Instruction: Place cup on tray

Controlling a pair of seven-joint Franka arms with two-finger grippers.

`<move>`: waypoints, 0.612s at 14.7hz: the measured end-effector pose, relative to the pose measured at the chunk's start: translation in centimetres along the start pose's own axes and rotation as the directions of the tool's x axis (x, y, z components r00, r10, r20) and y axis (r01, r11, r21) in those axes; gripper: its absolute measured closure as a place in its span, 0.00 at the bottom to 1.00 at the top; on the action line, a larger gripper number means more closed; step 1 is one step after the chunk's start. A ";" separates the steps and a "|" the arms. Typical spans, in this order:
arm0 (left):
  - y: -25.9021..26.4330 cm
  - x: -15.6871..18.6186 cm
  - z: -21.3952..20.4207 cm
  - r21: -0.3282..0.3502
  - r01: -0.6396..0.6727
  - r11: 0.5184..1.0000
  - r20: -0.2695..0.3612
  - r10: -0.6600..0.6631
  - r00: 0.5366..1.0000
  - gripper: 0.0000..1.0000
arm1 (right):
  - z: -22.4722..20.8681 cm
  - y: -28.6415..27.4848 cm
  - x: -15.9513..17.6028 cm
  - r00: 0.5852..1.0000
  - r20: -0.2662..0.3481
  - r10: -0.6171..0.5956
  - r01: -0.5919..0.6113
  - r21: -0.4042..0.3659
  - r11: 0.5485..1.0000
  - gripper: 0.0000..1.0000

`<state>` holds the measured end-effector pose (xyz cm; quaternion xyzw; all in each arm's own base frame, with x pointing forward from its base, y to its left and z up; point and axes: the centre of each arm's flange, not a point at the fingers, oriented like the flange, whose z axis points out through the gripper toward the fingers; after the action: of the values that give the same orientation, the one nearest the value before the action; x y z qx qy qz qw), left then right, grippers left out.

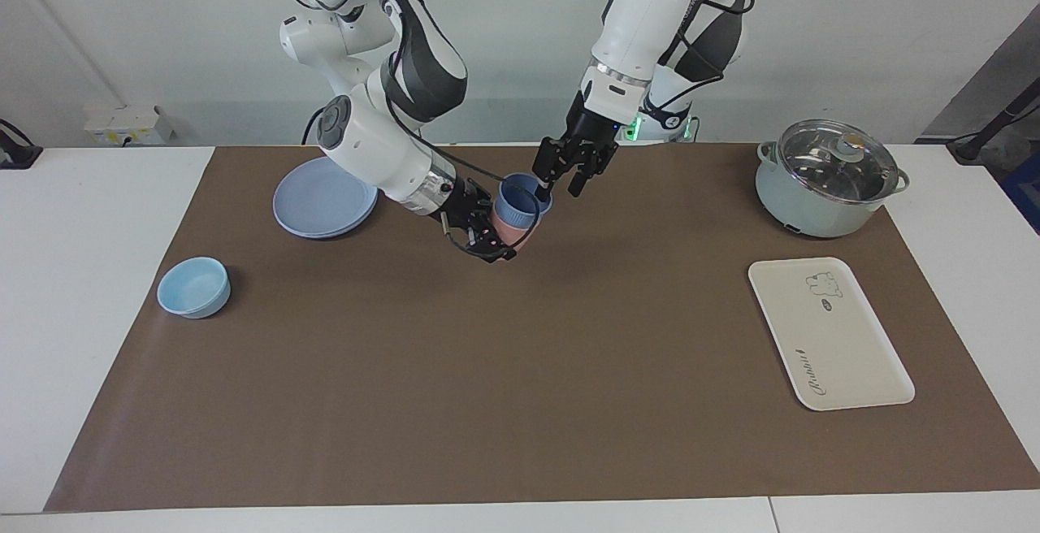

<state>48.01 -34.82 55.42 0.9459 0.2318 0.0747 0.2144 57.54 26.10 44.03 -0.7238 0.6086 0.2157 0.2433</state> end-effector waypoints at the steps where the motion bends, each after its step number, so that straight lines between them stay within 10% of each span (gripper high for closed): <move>1: 0.2 0.0 0.5 -0.001 0.003 1.000 0.002 -0.003 1.000 0.37 | 0.0 0.0 0.0 1.000 0.000 0.000 0.000 0.000 1.000 0.22; 5: 1.2 0.3 0.4 -0.017 0.016 1.000 -0.002 -0.016 1.000 0.85 | -0.1 -0.1 0.0 1.000 -0.001 0.003 -0.003 0.008 1.000 0.22; 9: 2.1 0.2 -0.6 -0.013 0.016 1.000 0.009 -0.016 1.000 0.93 | -0.6 -0.5 0.4 1.000 -0.006 0.015 -0.014 0.029 0.999 0.22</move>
<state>48.86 -36.21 56.92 0.9429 0.2381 0.0704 0.2221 58.10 25.46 44.32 -0.7163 0.6177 0.2064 0.2505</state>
